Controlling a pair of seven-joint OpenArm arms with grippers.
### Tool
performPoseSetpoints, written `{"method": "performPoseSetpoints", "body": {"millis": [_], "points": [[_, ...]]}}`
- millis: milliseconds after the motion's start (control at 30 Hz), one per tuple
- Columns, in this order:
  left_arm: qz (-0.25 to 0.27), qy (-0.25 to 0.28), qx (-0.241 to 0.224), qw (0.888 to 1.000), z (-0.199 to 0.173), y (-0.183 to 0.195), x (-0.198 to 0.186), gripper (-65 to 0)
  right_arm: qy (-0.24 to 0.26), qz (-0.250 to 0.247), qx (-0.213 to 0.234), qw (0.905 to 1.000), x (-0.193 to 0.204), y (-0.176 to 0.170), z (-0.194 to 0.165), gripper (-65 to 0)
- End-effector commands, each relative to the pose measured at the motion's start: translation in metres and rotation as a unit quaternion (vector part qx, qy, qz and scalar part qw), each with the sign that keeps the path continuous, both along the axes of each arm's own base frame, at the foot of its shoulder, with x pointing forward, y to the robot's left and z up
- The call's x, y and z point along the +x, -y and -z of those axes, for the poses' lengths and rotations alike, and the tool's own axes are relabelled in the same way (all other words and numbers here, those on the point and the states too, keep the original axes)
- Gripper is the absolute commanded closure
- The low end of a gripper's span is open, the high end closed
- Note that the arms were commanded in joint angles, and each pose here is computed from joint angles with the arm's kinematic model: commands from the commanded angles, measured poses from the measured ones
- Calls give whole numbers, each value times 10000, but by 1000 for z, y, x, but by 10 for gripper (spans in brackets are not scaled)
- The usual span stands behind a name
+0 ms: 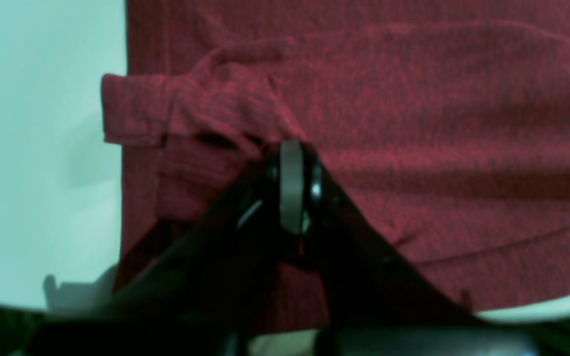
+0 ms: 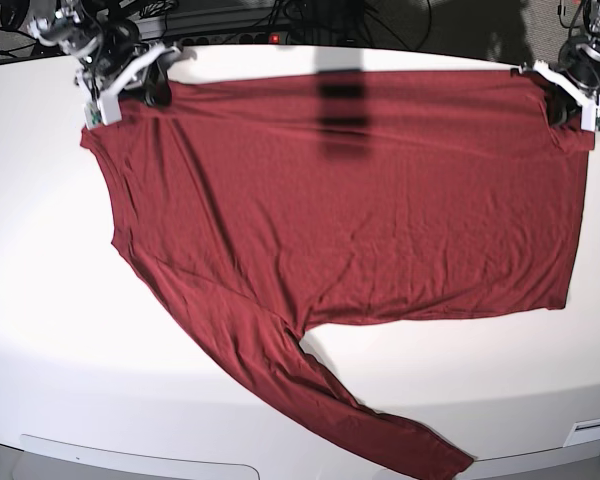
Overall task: Fold the T-shirt properly
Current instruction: 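Drag the shirt toward the robot with both grippers and release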
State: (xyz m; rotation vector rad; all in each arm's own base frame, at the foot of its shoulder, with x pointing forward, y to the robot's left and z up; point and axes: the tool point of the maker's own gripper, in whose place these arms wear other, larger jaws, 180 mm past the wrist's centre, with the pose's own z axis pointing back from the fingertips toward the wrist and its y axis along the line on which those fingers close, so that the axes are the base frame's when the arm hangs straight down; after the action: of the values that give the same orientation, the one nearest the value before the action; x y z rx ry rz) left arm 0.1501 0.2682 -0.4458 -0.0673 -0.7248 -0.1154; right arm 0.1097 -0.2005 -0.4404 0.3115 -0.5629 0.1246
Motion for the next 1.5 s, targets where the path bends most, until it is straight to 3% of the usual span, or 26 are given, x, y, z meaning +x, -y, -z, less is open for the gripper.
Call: {"method": "performPoseSetpoints", "body": {"millis": [0, 200, 400, 533, 767, 1000, 1067, 1100, 1200, 1233, 1367, 1467], "points": [[125, -352, 106, 9992, 6, 1, -16, 0, -280, -46, -269, 9992, -15, 11, 3, 0], [258, -102, 116, 9995, -11, 8, -7, 0, -190, -111, -315, 9993, -17, 10, -6, 0], [219, 471, 307, 9982, -46, -2, 19, 0, 59, -162, -342, 9993, 0, 7, -15, 0], [113, 992, 524, 9936, -79, -16, 45, 0, 385, -266, -401, 9981, 20, 3, -31, 0], [71, 1307, 796, 9882, -99, -27, 79, 0, 853, -385, -502, 9943, 54, -1, -53, 0], [-61, 1966, 691, 9780, -134, -28, 130, -3, 1299, -400, -598, 9889, 99, 0, -73, 0], [-169, 2087, 611, 9759, -139, -32, 143, -128, 1401, -406, -632, 9873, 111, 1, -79, 0], [-239, 2130, 588, 9750, -140, -36, 150, -159, 1443, -409, -651, 9865, 116, 1, -82, -31], [-524, 2102, 471, 9751, -131, -54, 170, -165, 1507, -426, -680, 9853, 128, 1, -88, -265], [-589, 2055, 394, 9761, -125, -59, 177, -165, 1562, -417, -613, 9849, 131, -1, -91, -315], [-679, 1850, -42, 9804, -104, -74, 208, -165, 1691, -390, -252, 9845, 138, -10, -100, -338], [-646, 1772, -380, 9813, -99, -82, 231, -165, 1518, -445, -230, 9871, 138, -11, -98, -338]]}}
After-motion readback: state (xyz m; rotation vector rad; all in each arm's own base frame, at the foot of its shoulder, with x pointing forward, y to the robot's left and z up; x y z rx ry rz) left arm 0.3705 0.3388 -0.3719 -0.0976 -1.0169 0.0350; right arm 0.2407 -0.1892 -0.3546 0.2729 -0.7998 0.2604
